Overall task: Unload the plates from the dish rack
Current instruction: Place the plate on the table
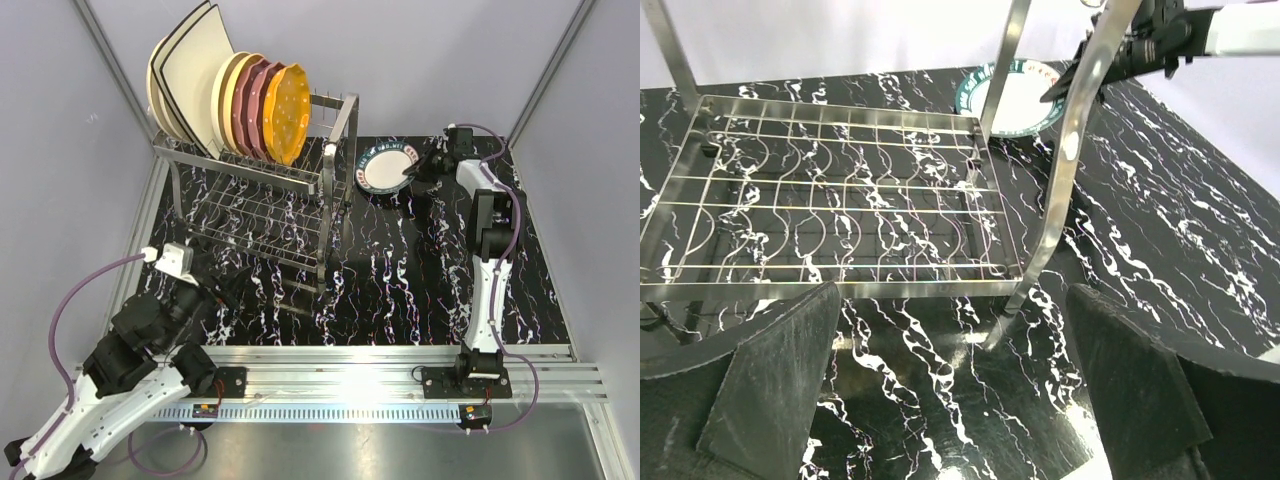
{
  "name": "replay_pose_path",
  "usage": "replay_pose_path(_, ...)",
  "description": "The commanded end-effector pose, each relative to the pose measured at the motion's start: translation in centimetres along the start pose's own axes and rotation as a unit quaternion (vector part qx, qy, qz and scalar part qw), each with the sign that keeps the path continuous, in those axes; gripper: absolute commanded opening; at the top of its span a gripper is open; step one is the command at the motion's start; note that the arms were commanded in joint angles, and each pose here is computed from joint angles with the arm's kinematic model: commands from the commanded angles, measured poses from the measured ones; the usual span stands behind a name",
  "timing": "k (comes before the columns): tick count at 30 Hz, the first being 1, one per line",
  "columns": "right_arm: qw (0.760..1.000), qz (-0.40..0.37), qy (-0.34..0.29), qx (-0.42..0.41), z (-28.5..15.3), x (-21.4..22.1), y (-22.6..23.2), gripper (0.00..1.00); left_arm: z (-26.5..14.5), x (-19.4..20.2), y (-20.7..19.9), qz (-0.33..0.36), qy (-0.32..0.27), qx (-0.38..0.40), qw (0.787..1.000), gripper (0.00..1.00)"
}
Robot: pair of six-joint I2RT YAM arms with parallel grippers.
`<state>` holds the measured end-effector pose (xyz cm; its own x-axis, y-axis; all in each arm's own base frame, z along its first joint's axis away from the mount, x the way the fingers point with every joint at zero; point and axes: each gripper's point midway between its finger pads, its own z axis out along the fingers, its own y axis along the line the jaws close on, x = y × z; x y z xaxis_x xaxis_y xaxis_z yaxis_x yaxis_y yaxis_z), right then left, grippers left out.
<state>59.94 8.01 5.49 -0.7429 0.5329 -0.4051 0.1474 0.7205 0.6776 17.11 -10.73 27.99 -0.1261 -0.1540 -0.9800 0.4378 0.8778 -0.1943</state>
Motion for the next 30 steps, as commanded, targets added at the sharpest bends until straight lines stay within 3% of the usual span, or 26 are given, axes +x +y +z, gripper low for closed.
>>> replay_pose_path(1, 0.998, -0.009, -0.028, -0.053, -0.3, -2.5, 3.7, 0.11, -0.1, -0.5, 0.7, -0.009, -0.016, -0.018, 1.0, 0.99)
replay_pose_path(8, 1.0, -0.01, -0.013, -0.024, 0.8, -1.2, 1.4, 0.42, -0.1, -0.4, 0.7, -0.009, -0.014, -0.02, 1.0, 0.99)
replay_pose_path(9, 1.0, -0.011, -0.016, -0.021, 0.7, -1.3, 1.3, 0.52, -0.1, -0.3, 0.7, -0.01, -0.013, -0.019, 1.0, 0.99)
replay_pose_path(13, 1.0, -0.025, -0.014, 0.002, 0.4, -0.8, 0.2, 0.74, -0.3, -0.7, 1.0, -0.018, -0.02, -0.03, 0.999, 0.99)
replay_pose_path(19, 0.994, -0.085, -0.035, 0.061, -1.8, -1.7, -1.0, 0.95, -1.0, -2.1, 2.2, -0.07, -0.039, -0.07, 0.994, 0.99)
replay_pose_path(25, 0.978, -0.177, -0.037, 0.107, -6.8, -1.6, -1.5, 1.0, -0.6, -3.7, 1.4, -0.085, -0.02, -0.073, 0.993, 0.99)
replay_pose_path(30, 0.955, -0.288, -0.006, 0.068, -12.3, 1.4, 0.4, 1.0, 0.8, -3.7, 0.4, -0.076, 0.021, -0.07, 0.994, 0.99)
